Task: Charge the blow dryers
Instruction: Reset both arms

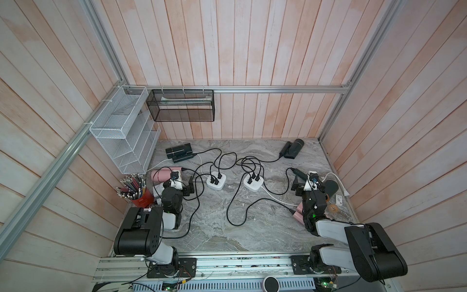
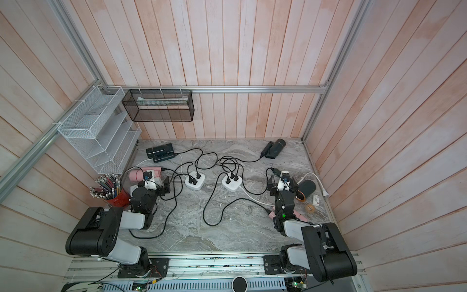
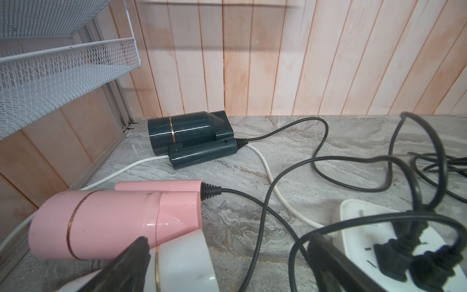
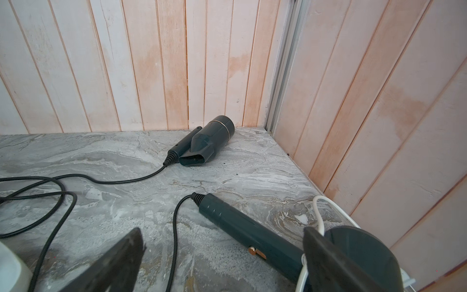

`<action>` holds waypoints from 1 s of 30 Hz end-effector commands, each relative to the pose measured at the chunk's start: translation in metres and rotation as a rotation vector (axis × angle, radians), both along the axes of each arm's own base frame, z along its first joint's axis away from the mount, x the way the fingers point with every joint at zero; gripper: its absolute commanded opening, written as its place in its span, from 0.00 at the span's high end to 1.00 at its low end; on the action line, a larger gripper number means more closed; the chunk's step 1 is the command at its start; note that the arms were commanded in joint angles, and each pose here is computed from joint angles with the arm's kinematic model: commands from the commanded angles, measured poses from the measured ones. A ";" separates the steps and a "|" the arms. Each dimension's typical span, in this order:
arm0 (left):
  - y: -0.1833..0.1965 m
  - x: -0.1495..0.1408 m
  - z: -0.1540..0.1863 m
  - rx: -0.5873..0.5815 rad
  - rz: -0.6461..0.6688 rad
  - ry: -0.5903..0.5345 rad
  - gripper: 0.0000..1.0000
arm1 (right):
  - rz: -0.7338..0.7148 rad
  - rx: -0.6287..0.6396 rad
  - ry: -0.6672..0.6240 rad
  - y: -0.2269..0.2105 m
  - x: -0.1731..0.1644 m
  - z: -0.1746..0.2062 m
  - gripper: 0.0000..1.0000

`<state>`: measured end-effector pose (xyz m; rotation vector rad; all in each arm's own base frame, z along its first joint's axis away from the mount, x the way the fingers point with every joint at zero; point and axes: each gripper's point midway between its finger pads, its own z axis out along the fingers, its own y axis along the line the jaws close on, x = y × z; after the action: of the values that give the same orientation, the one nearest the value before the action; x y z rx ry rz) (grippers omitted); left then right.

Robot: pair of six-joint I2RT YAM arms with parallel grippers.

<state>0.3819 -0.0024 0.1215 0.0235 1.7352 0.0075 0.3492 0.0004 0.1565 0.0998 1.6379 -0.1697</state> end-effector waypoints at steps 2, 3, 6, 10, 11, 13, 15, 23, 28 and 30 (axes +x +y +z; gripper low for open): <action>-0.002 0.005 0.006 -0.008 -0.019 -0.021 0.00 | 0.083 0.019 -0.040 0.005 0.006 0.006 0.01; -0.002 0.006 0.006 -0.010 -0.019 -0.019 0.00 | 0.097 0.021 -0.036 0.006 0.008 0.003 0.01; 0.000 0.007 0.005 -0.017 -0.012 -0.015 0.00 | 0.132 0.027 -0.016 0.008 0.013 -0.006 0.01; 0.000 0.007 0.005 -0.017 -0.012 -0.015 0.00 | 0.152 0.046 0.007 0.006 0.020 -0.018 0.01; 0.001 0.007 0.006 -0.017 -0.012 -0.017 0.00 | 0.158 0.055 0.015 0.005 0.022 -0.022 0.01; 0.001 0.007 0.005 -0.017 -0.011 -0.014 0.00 | 0.182 0.067 0.031 0.005 0.027 -0.026 0.01; 0.000 0.007 0.005 -0.017 -0.012 -0.014 0.00 | 0.198 0.074 0.026 0.004 0.026 -0.025 0.01; 0.000 0.007 0.005 -0.017 -0.012 -0.015 0.00 | 0.193 0.071 0.035 0.004 0.027 -0.027 0.01; 0.000 0.007 0.006 -0.017 -0.014 -0.015 0.00 | 0.193 0.072 0.036 0.004 0.027 -0.027 0.01; -0.005 0.007 0.005 -0.022 -0.060 -0.013 0.00 | 0.196 0.072 0.036 0.005 0.027 -0.027 0.01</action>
<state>0.3842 -0.0026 0.1230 0.0272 1.7317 -0.0146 0.3723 0.0035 0.1200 -0.0080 1.7120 0.0211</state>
